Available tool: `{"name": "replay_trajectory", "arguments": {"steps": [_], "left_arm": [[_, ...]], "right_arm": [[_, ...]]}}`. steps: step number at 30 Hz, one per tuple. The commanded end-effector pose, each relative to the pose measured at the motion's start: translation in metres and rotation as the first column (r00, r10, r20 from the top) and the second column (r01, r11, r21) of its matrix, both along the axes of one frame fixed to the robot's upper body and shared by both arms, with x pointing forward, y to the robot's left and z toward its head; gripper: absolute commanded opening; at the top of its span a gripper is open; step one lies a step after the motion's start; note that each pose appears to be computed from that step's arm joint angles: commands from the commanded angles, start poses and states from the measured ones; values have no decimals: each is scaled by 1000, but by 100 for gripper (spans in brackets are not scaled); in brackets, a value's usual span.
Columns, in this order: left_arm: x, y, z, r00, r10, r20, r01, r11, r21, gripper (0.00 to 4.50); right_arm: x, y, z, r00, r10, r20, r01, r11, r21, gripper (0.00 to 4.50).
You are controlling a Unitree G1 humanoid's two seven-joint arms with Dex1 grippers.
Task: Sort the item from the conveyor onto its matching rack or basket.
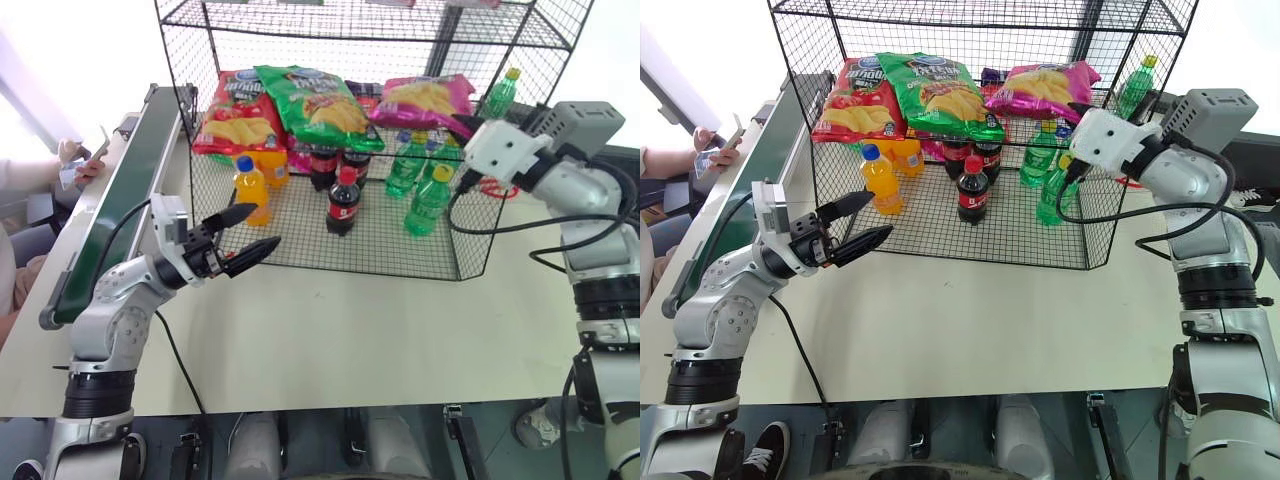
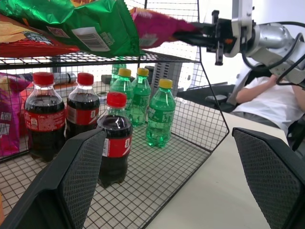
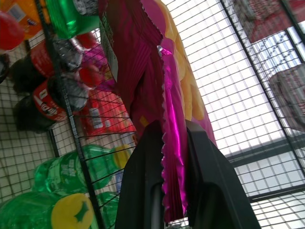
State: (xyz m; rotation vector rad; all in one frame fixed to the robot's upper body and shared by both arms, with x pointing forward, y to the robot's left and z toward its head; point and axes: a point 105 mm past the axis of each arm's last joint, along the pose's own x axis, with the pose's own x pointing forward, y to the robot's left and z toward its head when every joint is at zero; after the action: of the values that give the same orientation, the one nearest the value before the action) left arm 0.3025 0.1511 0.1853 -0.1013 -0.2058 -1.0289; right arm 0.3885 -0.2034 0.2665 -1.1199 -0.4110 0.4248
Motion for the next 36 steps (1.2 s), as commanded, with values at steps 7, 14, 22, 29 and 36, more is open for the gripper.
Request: {"name": "replay_trajectory", "arguments": {"steps": [7,14,22,29,36], "left_arm": [[-7,-2,8,999,1,41,-1,1000,7,450],[-8,-4,4,999,-7,34,7,1000,15,450],[-6,3,5,998,36,45,-37,999,38,450],[5,45,4,945,312,97,-325,929,180,450],[-17,77,-13,931,364,35,-357,887,292,450]], "right_arm": [[-17,-19,26,999,32,-24,-30,997,73,320],[-46,-20,17,952,222,-212,-173,959,225,320],[-75,-7,16,850,425,-311,-283,867,410,320],[-114,48,-26,576,665,-475,-247,696,674,320],[-128,41,-78,477,691,-543,-109,659,744,446]]}}
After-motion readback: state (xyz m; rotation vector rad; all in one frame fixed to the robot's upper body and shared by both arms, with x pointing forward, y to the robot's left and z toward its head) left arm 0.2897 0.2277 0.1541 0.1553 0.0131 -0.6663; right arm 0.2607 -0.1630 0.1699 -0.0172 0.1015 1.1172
